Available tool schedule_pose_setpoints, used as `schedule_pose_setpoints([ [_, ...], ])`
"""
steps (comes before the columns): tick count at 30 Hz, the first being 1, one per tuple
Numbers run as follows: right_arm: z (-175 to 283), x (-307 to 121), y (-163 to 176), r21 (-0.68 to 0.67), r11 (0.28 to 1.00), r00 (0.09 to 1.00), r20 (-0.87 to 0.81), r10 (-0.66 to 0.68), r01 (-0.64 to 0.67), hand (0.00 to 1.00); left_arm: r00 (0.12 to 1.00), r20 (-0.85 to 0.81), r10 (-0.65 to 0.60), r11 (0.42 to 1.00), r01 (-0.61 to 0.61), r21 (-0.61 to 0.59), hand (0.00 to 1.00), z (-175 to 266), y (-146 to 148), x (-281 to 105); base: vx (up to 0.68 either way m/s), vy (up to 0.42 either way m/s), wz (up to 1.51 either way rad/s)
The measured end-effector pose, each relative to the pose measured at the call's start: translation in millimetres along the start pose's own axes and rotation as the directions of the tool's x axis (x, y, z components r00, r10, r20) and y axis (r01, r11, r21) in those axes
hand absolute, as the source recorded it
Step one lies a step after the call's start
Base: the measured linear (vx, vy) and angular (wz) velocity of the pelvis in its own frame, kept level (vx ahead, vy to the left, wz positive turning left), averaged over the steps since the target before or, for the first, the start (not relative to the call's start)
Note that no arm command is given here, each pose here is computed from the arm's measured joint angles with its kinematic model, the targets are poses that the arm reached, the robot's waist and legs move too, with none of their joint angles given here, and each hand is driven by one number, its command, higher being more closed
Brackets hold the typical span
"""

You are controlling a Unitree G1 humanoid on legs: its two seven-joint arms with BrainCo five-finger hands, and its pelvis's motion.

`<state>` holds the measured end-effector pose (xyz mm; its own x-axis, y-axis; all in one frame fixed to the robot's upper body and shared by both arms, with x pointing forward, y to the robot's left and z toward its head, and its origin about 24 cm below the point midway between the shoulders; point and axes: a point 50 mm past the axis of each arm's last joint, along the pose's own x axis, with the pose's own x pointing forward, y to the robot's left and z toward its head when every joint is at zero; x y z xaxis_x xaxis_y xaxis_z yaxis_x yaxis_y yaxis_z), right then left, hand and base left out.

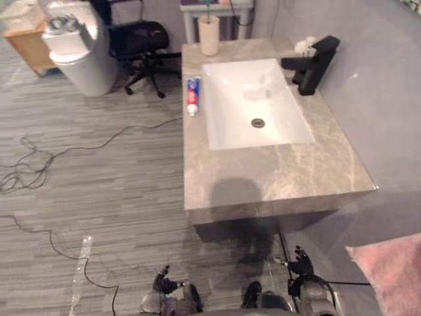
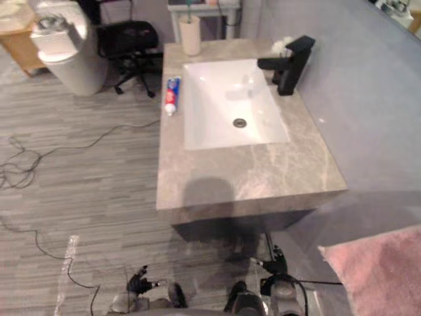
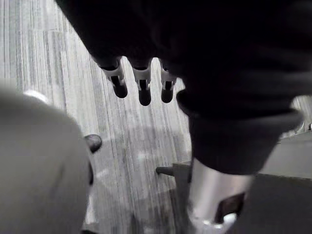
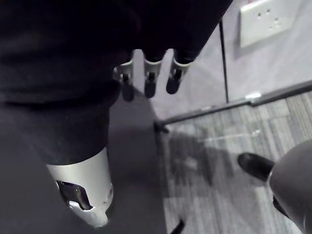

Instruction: Organize washtable

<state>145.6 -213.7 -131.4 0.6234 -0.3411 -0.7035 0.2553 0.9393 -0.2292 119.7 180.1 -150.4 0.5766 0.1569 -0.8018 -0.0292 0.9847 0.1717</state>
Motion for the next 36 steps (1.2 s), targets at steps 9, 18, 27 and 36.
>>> schedule_pose_setpoints([
  [9, -34.7, -10.6, 11.9, -0.003, 0.999, 0.989, -0.145, 0.033, -0.034, 0.00, 0.998, -0.044, 0.035, 0.999, -0.035, 0.011, 0.00, -13.6, 14.8, -2.6, -0.16, 0.122, 0.55],
  [18, -33.5, -10.9, 16.6, -0.067, 0.996, 0.989, -0.134, 0.056, -0.065, 0.00, 0.997, -0.052, 0.061, 0.998, -0.062, -0.017, 0.00, -13.6, 20.0, -1.5, 0.02, 0.083, 0.65],
  [27, -29.4, -9.3, 20.7, -0.043, 0.997, 0.990, -0.128, 0.058, -0.064, 0.00, 0.998, -0.042, 0.056, 0.998, -0.057, -0.010, 0.00, -8.2, 19.4, 1.1, 0.13, 0.049, 0.17],
  [36, -35.0, -9.1, 18.4, 0.009, 0.999, 0.985, -0.169, 0.036, -0.035, 0.00, 0.998, 0.006, 0.059, 0.998, -0.059, -0.018, 0.00, 3.1, 19.7, 2.9, 0.13, -0.055, 0.22],
])
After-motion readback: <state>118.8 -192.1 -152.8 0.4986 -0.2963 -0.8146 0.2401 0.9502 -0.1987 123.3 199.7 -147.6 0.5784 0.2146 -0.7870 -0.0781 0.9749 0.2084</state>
